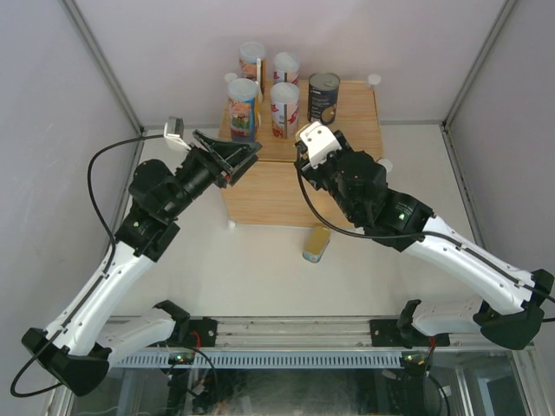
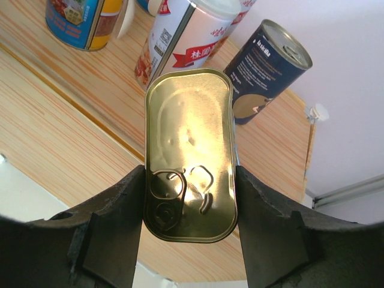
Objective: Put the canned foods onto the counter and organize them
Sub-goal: Place the canned food on the counter.
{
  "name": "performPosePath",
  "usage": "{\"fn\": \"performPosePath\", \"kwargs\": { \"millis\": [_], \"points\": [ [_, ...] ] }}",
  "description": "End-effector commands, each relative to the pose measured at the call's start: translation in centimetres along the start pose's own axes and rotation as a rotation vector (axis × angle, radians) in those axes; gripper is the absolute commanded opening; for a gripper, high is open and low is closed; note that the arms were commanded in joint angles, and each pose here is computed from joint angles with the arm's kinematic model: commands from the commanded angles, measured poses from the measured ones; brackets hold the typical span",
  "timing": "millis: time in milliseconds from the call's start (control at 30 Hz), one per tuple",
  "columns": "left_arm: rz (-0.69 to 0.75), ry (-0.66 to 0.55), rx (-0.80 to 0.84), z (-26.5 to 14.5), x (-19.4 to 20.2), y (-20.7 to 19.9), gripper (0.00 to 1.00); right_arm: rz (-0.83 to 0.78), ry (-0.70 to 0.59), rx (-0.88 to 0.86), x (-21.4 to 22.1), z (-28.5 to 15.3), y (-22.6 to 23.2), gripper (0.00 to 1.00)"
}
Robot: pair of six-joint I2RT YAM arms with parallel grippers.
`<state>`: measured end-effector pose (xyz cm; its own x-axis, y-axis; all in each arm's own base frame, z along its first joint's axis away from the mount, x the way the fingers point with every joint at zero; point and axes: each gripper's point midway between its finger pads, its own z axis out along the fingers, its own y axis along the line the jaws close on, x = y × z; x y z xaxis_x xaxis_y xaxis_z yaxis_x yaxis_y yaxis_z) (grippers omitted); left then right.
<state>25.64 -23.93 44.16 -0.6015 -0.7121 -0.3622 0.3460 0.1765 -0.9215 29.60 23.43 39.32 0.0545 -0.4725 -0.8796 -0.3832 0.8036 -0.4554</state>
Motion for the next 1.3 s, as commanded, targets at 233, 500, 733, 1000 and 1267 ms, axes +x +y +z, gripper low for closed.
{"fn": "performPosePath", "kwargs": {
  "millis": [233, 500, 733, 1000, 1267],
  "points": [
    [0.065, -0.034, 0.031, -1.0, -0.6, -1.0, 0.71, 0.268, -0.081, 0.066, -3.3, -1.3, -4.8, 0.16],
    [0.072, -0.034, 0.034, -1.2, -0.6, -1.2, 0.71, 0.356, -0.027, 0.071, -3.4, -0.2, -5.8, 0.17],
    [0.097, -0.037, 0.029, -1.6, -0.7, -1.4, 0.71, 0.427, -0.004, 0.069, -3.3, 0.7, -6.1, 0.16],
    [0.1, -0.034, 0.036, -1.8, -0.8, -1.6, 0.7, 0.463, 0.008, 0.056, -3.3, 1.1, -6.3, 0.16],
    [0.097, -0.033, 0.034, -2.0, -0.9, -1.6, 0.7, 0.467, 0.046, 0.052, -2.2, 3.3, -5.6, 0.16]
  ]
}}
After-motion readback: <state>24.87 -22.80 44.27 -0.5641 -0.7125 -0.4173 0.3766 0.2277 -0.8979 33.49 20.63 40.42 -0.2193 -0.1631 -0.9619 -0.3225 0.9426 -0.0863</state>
